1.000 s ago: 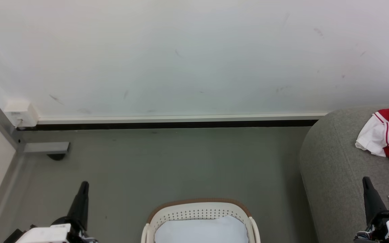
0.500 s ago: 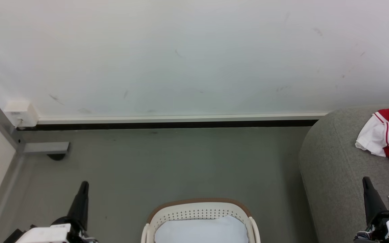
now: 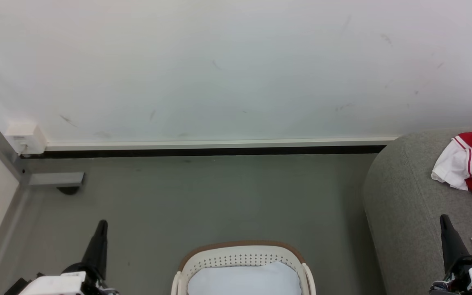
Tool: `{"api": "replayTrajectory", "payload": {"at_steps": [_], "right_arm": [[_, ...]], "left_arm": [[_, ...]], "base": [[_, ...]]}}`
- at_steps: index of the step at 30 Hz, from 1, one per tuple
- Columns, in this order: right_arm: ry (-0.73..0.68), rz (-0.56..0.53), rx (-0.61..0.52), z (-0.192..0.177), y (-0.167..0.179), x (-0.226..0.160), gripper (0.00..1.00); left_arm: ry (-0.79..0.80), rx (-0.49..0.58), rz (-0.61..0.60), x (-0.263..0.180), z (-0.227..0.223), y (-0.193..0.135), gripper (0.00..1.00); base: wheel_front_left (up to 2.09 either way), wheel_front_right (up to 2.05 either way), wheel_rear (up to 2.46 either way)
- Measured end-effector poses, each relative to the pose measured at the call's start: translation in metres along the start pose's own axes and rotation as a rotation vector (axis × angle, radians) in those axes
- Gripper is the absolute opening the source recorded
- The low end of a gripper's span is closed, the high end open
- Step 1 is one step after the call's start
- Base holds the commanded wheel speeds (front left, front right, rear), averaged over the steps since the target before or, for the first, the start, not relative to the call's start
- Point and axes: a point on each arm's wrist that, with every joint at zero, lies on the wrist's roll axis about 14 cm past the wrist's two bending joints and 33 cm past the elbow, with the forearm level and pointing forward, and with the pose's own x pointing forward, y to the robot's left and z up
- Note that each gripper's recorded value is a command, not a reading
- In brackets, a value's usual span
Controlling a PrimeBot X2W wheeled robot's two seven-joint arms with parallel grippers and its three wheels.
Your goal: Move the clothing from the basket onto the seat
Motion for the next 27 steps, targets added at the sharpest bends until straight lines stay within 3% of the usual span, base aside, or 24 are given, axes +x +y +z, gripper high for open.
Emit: {"api": "replayTrajectory", "payload": {"at_steps": [27], "right_arm": [[0.0,0.0,0.0,0.0001,0.0,0.0,0.0]], "left_arm": [[0.0,0.0,0.0,0.0,0.0,0.0,0.0]], "base": [[0.0,0.0,0.0]]}}
